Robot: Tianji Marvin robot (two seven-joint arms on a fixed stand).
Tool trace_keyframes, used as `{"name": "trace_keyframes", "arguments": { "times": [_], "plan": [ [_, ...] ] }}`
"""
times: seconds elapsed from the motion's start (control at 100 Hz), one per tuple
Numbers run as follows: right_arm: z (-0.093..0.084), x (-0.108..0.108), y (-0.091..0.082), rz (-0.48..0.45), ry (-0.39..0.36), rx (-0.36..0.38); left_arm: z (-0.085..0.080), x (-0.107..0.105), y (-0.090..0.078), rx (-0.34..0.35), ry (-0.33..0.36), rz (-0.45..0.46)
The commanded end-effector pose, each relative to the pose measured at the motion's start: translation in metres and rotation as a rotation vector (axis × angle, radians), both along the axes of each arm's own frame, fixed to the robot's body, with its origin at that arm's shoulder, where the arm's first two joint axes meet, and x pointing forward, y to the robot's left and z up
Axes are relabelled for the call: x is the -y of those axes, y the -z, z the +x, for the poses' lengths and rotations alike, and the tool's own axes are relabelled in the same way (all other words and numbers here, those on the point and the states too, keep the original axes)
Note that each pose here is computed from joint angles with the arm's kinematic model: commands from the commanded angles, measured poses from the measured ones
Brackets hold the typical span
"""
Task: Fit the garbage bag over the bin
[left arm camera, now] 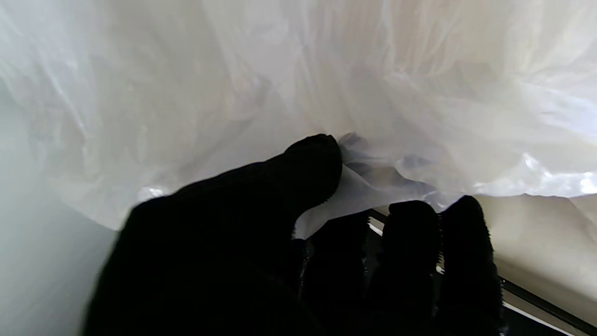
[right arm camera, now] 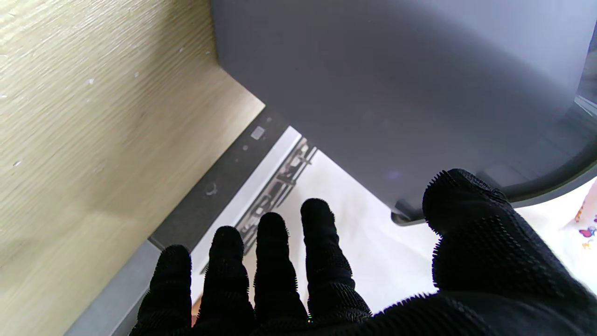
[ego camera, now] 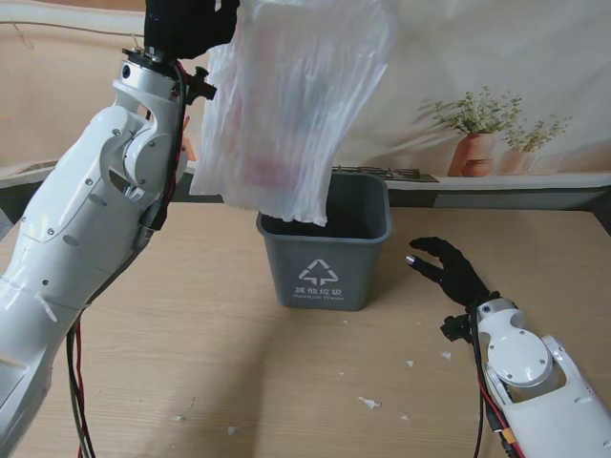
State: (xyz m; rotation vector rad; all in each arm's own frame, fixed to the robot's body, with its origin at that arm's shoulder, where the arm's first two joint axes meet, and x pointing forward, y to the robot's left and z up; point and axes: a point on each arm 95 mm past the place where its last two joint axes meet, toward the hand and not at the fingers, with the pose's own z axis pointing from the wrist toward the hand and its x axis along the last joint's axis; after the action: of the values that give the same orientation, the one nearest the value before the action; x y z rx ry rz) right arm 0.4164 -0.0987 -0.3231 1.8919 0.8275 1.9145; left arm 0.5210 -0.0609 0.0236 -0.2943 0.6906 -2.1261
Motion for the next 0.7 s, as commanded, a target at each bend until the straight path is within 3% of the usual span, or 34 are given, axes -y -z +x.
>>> {"name": "trace_keyframes", "arguments": {
  "times": [0.0, 0.31, 0.69],
  "plan": [
    [-0.002, -0.004, 0.003, 0.007, -0.012, -0.013, 0.002, 0.012, 0.001, -0.017, 0.018, -0.013],
    [-0.002, -0.003, 0.003, 0.012, -0.011, -0.007, 0.028, 0.027, 0.03, -0.062, 0.052, -0.016],
    [-0.001, -0.005, 0.005, 0.014, -0.017, -0.019, 0.04, 0.046, 0.033, -0.073, 0.067, -0.125]
  ]
}}
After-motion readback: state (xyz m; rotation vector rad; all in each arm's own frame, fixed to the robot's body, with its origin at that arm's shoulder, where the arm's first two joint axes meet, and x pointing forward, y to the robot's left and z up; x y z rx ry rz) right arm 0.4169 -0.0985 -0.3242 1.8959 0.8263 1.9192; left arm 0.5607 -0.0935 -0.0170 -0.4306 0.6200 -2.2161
